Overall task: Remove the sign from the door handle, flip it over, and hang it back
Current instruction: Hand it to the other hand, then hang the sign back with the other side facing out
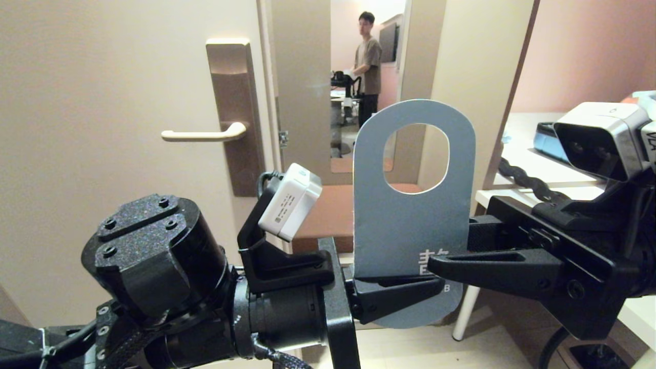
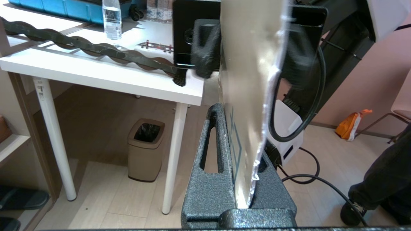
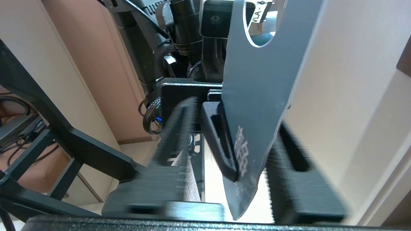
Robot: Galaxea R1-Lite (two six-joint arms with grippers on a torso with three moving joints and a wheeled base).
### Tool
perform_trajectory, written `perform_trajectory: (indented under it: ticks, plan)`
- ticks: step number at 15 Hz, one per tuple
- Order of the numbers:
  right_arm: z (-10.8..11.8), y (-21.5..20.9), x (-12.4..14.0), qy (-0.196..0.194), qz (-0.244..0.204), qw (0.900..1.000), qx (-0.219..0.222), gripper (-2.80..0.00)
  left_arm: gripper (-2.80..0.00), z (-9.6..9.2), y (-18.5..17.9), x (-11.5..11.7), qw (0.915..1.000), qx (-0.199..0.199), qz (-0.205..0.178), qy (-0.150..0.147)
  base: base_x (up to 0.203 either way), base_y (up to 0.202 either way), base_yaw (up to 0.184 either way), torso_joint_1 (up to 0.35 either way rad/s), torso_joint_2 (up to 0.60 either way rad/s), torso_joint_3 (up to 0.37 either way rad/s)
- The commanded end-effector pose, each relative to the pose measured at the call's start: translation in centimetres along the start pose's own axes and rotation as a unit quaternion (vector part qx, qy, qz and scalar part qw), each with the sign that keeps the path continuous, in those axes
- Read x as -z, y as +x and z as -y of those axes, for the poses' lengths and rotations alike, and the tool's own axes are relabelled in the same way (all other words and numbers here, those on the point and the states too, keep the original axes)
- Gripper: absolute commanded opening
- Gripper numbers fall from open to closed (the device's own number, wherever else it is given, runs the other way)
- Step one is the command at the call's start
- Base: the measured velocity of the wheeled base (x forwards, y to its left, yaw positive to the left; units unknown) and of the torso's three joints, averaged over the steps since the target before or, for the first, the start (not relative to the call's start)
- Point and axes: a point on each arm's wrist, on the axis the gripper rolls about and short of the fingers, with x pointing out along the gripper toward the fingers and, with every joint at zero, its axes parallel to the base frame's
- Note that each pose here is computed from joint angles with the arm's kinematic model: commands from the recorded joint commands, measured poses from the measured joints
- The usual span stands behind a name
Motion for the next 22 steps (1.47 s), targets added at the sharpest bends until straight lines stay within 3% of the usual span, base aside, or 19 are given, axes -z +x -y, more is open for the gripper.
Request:
perform_trajectory:
  ticks: [1,6,13,14,19,22]
  plan:
    - [0.0,0.0,0.0,-0.001,0.000,1.000,-0.002,0.00,-2.80,0.1,-0.1,-0.1,1.0000,0.003,0.002,0.000,0.000,0.000,0.000,0.000,0.00,0.000]
    - [-0.2,-0.4,0.2,0.000,0.007,1.000,0.021,0.00,-2.80,-0.2,-0.3,-0.2,1.0000,-0.006,0.004,0.000,0.000,0.000,0.000,0.000,0.00,0.000]
    - [-2.0,-2.6,0.4,-0.012,0.026,0.998,0.054,0.00,-2.80,-2.0,-2.9,-0.5,0.9982,-0.059,0.011,0.001,0.000,0.000,0.000,0.000,0.00,0.000]
    - [-2.4,-2.9,0.4,-0.015,0.028,0.998,0.055,-2.80,-2.80,-2.1,-3.2,-0.7,0.9978,-0.064,0.014,0.003,0.000,0.000,0.000,0.000,0.00,0.000]
    - [-3.4,-3.8,0.9,-0.020,0.040,0.996,0.080,-2.80,-2.80,-1.9,-3.8,-0.8,0.9976,-0.068,0.017,0.005,0.000,0.000,0.000,0.000,0.00,0.000]
    - [-3.0,-4.4,1.4,-0.039,0.059,0.982,0.176,-2.80,-2.80,-1.9,-4.0,-1.2,0.9971,-0.072,0.023,0.008,0.000,0.000,0.000,0.000,0.00,0.000]
